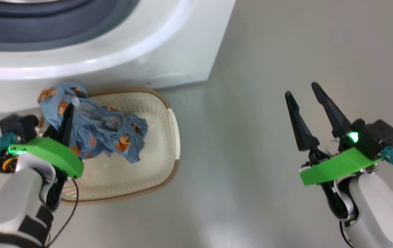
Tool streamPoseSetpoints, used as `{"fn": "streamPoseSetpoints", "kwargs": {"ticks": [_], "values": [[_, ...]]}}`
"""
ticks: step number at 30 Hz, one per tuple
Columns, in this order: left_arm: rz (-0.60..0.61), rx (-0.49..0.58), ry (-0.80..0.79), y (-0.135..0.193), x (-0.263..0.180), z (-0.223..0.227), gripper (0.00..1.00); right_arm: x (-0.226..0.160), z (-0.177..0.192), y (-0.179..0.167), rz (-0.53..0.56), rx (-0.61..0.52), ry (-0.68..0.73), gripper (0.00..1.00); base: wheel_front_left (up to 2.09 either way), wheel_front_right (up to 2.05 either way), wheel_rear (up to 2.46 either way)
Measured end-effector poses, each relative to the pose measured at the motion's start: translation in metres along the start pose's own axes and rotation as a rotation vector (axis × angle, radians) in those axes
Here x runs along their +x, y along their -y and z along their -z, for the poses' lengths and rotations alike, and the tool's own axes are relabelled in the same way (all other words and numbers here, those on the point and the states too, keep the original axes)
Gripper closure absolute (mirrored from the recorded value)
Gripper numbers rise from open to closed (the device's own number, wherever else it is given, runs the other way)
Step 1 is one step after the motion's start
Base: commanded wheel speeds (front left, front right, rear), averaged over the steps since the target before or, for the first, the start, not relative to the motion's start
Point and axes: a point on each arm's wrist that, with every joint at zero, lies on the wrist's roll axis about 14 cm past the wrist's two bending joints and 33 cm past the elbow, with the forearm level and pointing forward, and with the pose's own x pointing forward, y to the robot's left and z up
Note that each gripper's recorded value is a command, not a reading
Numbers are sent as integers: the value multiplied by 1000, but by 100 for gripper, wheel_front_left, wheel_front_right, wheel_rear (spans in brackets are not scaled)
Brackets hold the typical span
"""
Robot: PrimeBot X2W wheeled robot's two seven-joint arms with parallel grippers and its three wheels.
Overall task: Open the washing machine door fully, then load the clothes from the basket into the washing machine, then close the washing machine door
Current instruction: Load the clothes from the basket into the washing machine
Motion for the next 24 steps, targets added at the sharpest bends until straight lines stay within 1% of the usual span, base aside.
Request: {"fn": "streamPoseSetpoints", "kwargs": {"ticks": [11,12,21,24], "values": [[-30,60,232,-1,-62,-63,100,-25,-22,-10,-10,-6,37,2,0,0,0],[-38,68,268,-1,-74,-71,100,-30,-25,-11,-11,-9,44,2,0,0,0],[-89,124,403,-3,-127,-96,100,-49,-35,-17,-17,-15,62,2,0,0,0],[-102,125,439,-2,-142,-100,100,-54,-36,-16,-10,-16,65,2,0,0,0]]}}
